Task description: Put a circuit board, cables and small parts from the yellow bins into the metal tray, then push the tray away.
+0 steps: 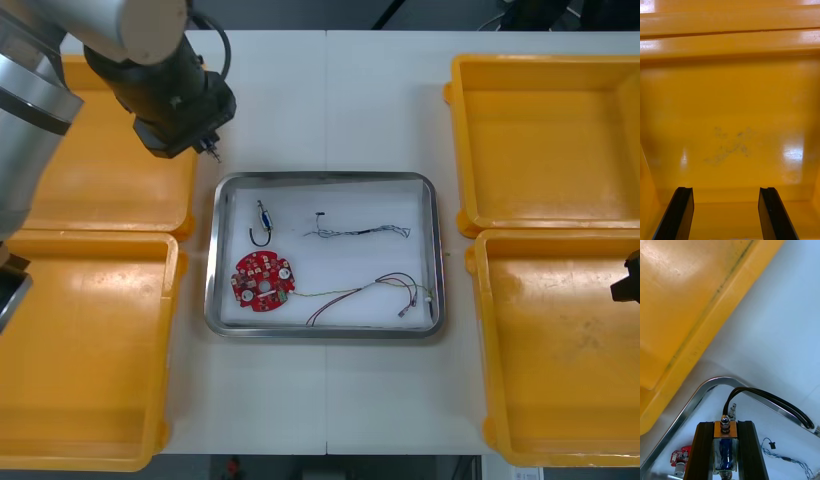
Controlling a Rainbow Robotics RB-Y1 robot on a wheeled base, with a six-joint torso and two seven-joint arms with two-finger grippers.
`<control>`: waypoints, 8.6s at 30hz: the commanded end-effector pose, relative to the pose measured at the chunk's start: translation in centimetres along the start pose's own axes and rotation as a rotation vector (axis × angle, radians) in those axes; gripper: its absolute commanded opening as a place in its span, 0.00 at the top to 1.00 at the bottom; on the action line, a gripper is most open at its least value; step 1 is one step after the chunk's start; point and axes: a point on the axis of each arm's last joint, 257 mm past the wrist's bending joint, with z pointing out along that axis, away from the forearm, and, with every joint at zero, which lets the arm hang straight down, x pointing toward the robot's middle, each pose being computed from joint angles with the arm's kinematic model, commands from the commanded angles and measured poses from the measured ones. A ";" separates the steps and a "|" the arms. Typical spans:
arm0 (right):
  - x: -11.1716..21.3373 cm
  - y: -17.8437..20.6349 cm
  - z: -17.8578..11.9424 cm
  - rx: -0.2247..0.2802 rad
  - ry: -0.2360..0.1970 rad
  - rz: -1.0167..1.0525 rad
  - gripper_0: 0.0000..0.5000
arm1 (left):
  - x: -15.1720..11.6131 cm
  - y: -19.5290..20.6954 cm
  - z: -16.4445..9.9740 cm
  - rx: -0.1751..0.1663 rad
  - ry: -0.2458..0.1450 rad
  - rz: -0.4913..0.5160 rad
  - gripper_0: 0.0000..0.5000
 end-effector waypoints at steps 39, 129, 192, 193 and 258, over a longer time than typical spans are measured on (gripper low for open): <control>-0.4 -1.3 -1.2 0.042 -0.028 0.023 0.00 | 14.7 -4.9 8.4 0.038 -0.054 -0.023 1.00; -3.1 8.2 -3.2 -0.058 -0.100 -0.285 0.00 | -4.0 13.1 -11.6 -0.107 0.053 0.448 0.00; 4.1 38.6 6.9 -0.039 -0.131 -1.626 0.00 | -1.9 29.0 -8.9 -0.078 0.015 0.732 0.00; 4.4 38.6 7.1 -0.046 -0.128 -1.622 0.00 | -1.8 29.0 -8.9 -0.076 0.017 0.733 0.00; -3.0 36.1 7.5 0.179 -0.318 -1.612 1.00 | -2.1 29.7 -8.5 -0.077 0.025 0.675 0.00</control>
